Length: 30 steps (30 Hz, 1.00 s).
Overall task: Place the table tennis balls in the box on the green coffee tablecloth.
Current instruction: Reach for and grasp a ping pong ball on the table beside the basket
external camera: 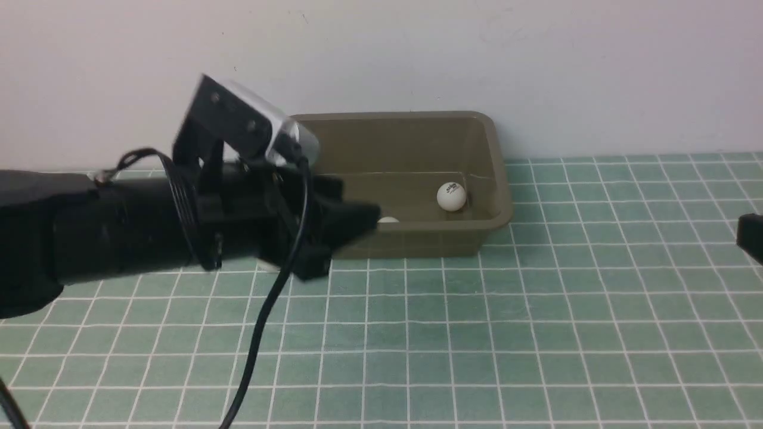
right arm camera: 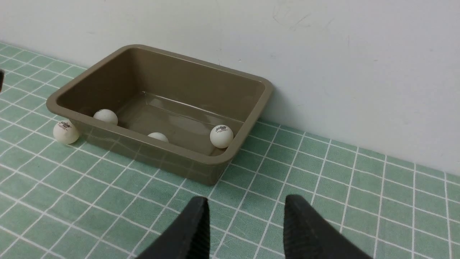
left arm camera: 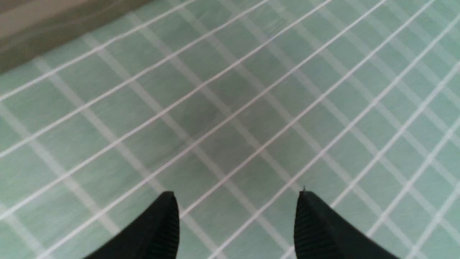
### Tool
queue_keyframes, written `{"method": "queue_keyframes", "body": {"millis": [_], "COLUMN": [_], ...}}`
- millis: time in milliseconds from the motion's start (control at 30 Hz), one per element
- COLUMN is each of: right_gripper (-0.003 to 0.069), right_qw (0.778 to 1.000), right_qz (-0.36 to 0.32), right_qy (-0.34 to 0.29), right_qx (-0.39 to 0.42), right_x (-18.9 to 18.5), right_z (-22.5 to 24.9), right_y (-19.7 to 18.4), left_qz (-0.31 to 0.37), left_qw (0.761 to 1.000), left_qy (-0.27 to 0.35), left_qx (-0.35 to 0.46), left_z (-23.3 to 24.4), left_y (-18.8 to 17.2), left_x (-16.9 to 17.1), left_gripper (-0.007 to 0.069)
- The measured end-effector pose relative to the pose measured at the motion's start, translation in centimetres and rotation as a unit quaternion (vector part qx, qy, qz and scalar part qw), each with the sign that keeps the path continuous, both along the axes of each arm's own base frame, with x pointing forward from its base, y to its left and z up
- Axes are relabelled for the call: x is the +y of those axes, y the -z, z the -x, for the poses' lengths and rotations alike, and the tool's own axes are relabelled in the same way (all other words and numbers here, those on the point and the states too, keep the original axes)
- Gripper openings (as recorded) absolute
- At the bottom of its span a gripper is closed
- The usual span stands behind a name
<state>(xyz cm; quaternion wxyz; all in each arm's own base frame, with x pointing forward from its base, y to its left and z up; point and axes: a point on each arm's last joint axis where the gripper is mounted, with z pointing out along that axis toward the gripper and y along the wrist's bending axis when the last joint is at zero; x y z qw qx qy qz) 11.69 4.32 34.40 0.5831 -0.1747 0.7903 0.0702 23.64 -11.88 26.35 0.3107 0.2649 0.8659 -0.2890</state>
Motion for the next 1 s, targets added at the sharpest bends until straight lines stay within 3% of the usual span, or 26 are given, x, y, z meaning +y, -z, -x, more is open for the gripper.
{"method": "queue_keyframes", "body": {"millis": [167, 333, 600, 733, 867, 1000], "right_gripper": [0.0273, 0.0273, 0.0273, 0.0273, 0.0273, 0.0273], "right_qw": [1.000, 1.000, 1.000, 0.999, 0.999, 0.999], "right_qz": [0.000, 0.001, 0.006, 0.013, 0.015, 0.024], "right_qy": [0.000, 0.000, 0.002, 0.004, 0.005, 0.007], "right_qx": [0.001, 0.003, 0.019, 0.038, 0.044, 0.041], "right_x": [0.0, 0.0, -0.1, -0.2, -0.2, -0.3], "right_z": [0.0, 0.0, 0.1, 0.2, 0.3, 0.2], "right_y": [0.0, 0.0, 0.3, 0.7, 0.8, 0.8], "left_qz": [-0.134, -0.204, -0.228, -0.240, -0.207, -0.138], "left_qw": [0.989, 0.976, 0.969, 0.961, 0.961, 0.975], "left_qy": [-0.054, -0.065, -0.063, -0.115, -0.168, -0.128], "left_qx": [0.000, -0.041, -0.074, -0.077, -0.079, -0.116], "left_z": [-0.6, -1.4, -2.0, -3.0, -3.5, -4.3], "left_y": [1.4, 1.8, 1.7, 1.6, 1.2, 0.3], "left_x": [2.2, 3.2, 4.0, 7.9, 11.4, 11.8], "left_gripper": [0.0394, 0.0394, 0.0394, 0.0394, 0.0394, 0.0394]}}
